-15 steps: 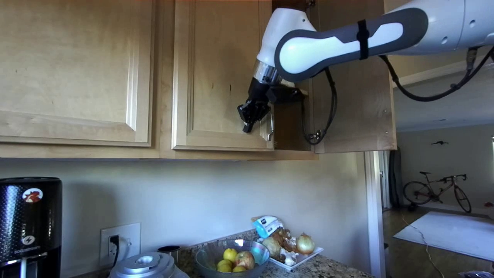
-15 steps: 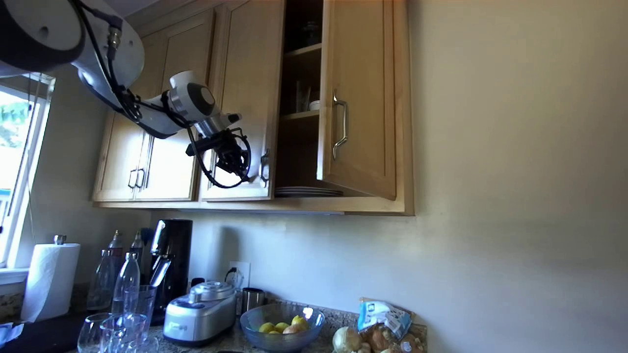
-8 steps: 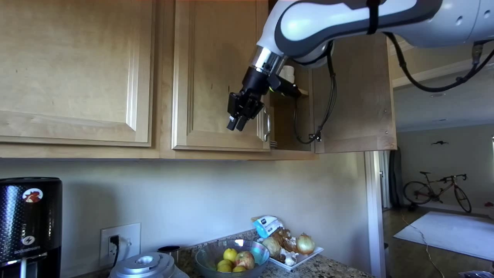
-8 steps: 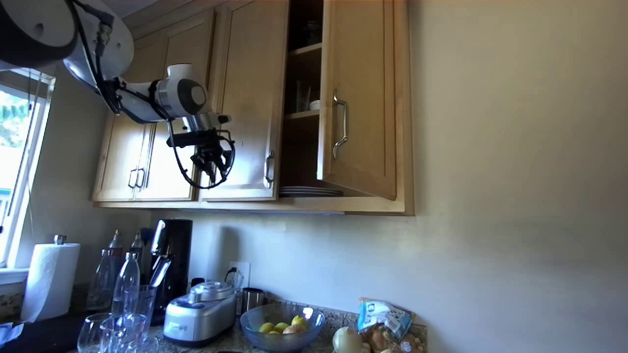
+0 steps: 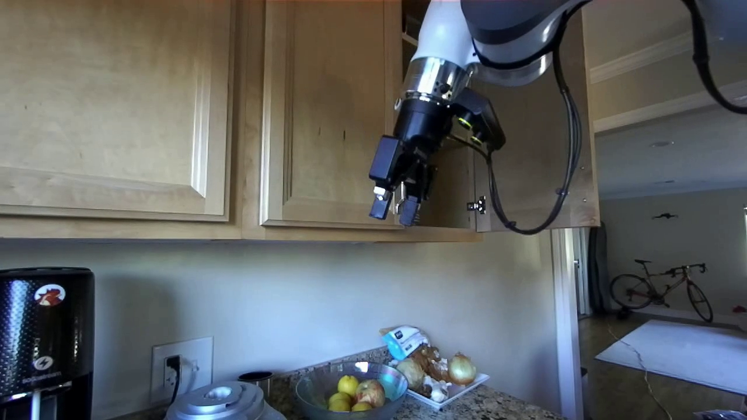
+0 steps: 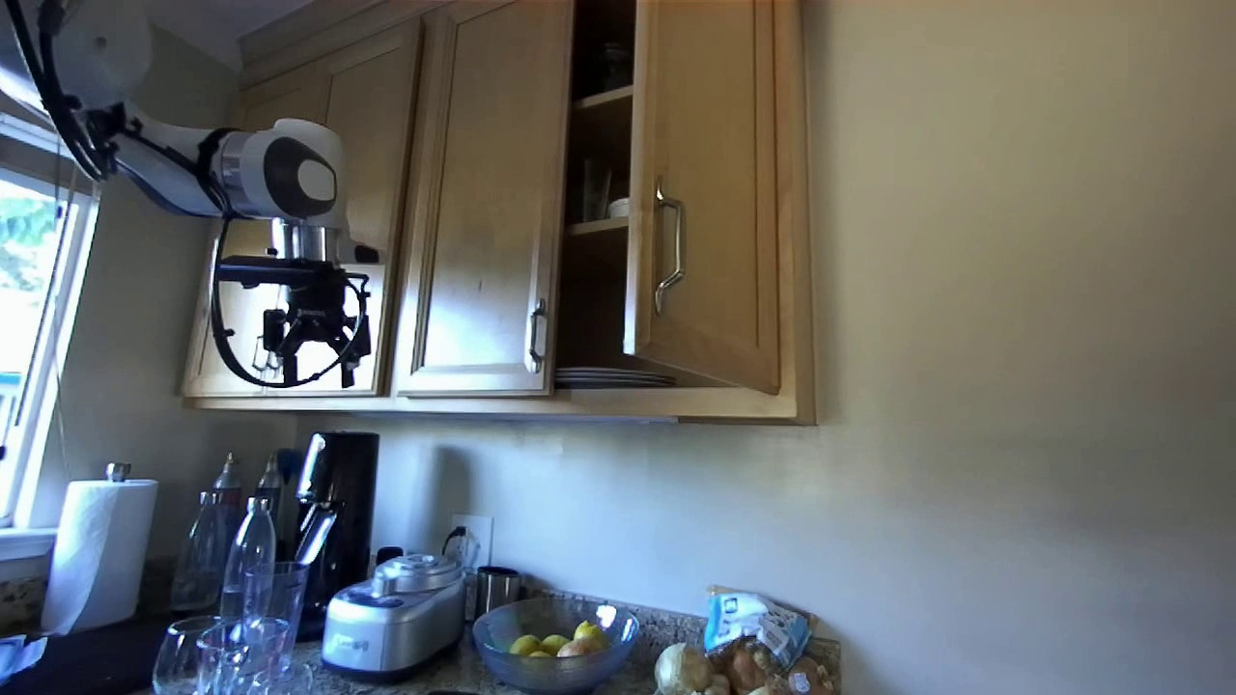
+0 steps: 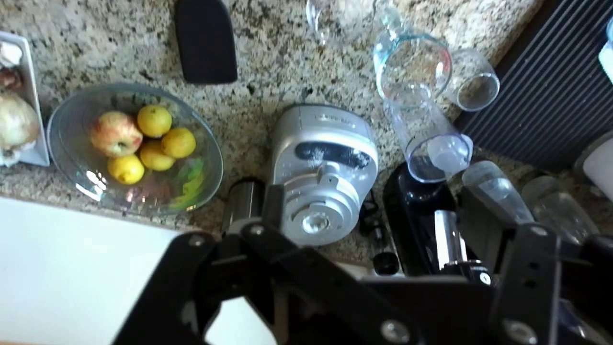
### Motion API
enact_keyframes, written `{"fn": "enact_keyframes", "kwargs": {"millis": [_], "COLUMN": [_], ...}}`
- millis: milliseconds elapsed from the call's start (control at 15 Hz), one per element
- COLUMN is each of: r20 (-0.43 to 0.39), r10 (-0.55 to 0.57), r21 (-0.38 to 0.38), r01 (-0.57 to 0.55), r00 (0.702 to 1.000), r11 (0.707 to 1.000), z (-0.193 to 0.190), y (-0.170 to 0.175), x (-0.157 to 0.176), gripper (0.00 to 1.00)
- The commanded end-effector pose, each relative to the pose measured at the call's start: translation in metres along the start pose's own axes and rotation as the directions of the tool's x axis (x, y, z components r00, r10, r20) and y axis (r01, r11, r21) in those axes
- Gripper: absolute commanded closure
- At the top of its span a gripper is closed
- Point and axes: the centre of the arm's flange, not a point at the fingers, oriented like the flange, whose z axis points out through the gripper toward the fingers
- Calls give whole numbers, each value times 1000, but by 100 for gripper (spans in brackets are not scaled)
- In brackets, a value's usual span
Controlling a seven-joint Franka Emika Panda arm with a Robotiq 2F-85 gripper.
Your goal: Close first the left cabinet door then the right cabinet door
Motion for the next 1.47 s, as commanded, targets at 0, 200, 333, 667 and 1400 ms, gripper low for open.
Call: {"fn": "enact_keyframes", "kwargs": {"millis": [0,200,333,667,1400], "r20": [87,98,107,103,45], "r10": [83,74,74,75,198], "r21": [7,1,-1,1,-148], "r01": [-83,-75,-74,-75,-189], "r00": [993,992,992,992,979], "r11": [996,997,997,997,971], "z": [21,29,34,32,-42], "y": [-7,-9,-11,-10,81], "x": [-50,-32,-34,-32,-143], "gripper": [0,0,0,0,0]}}
